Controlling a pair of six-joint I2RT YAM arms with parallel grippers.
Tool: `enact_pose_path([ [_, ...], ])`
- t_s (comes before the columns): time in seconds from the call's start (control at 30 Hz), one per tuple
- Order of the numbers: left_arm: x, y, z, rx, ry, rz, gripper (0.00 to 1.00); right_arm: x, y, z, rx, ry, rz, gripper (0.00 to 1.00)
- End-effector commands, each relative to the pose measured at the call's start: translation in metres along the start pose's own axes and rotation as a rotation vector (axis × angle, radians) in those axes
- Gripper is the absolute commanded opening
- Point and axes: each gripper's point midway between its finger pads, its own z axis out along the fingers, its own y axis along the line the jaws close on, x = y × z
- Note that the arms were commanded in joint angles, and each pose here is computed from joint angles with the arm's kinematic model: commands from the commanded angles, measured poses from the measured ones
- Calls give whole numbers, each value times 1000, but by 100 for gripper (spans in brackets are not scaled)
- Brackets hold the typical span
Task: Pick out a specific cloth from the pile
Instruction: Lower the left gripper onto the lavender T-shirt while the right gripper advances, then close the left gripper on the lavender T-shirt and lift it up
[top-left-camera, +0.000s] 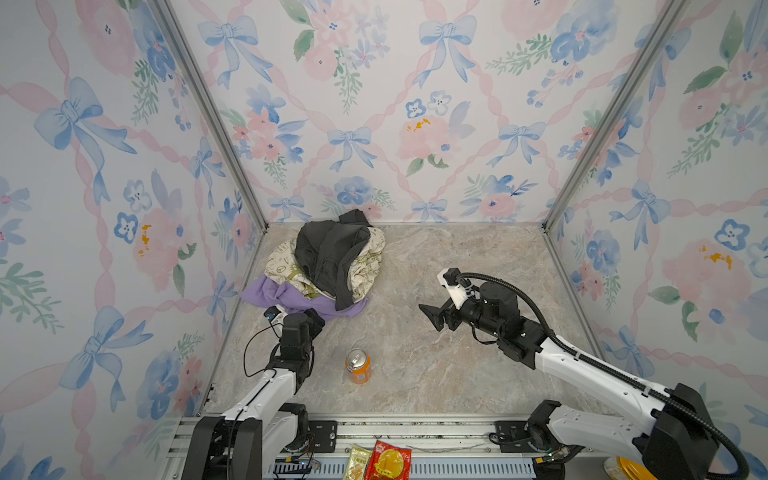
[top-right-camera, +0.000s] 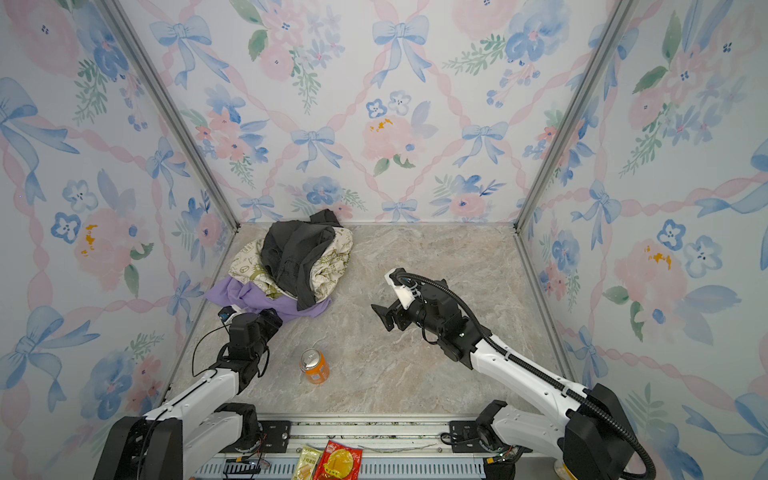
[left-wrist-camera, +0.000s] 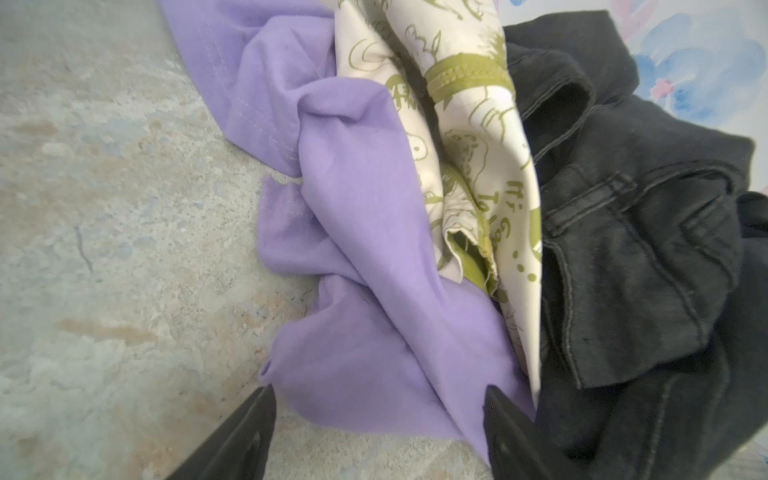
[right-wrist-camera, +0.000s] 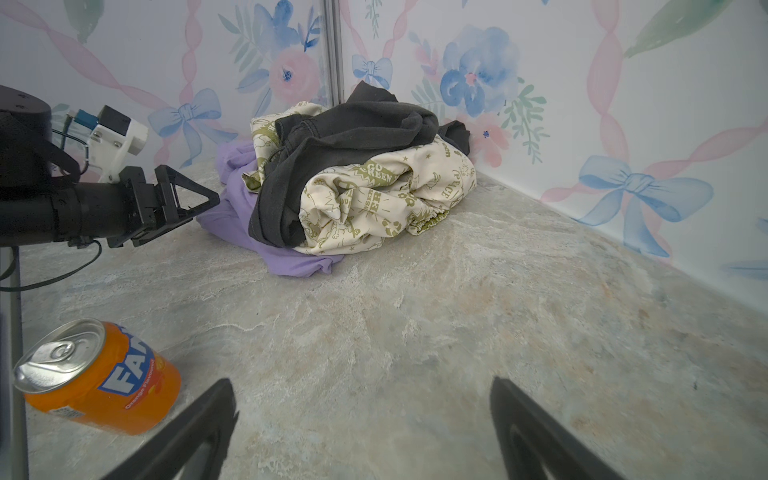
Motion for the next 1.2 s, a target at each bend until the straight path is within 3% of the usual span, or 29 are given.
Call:
enact_pose_path([
  [0.0, 0, -4, 7, 7, 11, -40, 73, -6, 6, -2, -20, -37, -15, 97],
  [0.47, 1, -15, 35, 42, 21, -37, 44, -2, 6, -5, -13, -37, -24, 97],
  [0.83, -10, -28, 35, 84, -16, -19, 0, -2, 5, -8, -7, -43, -29, 97],
  [1.17, -51, -63, 5, 218, -140, -44, 0, -1, 4, -7, 0, -42, -31, 97],
])
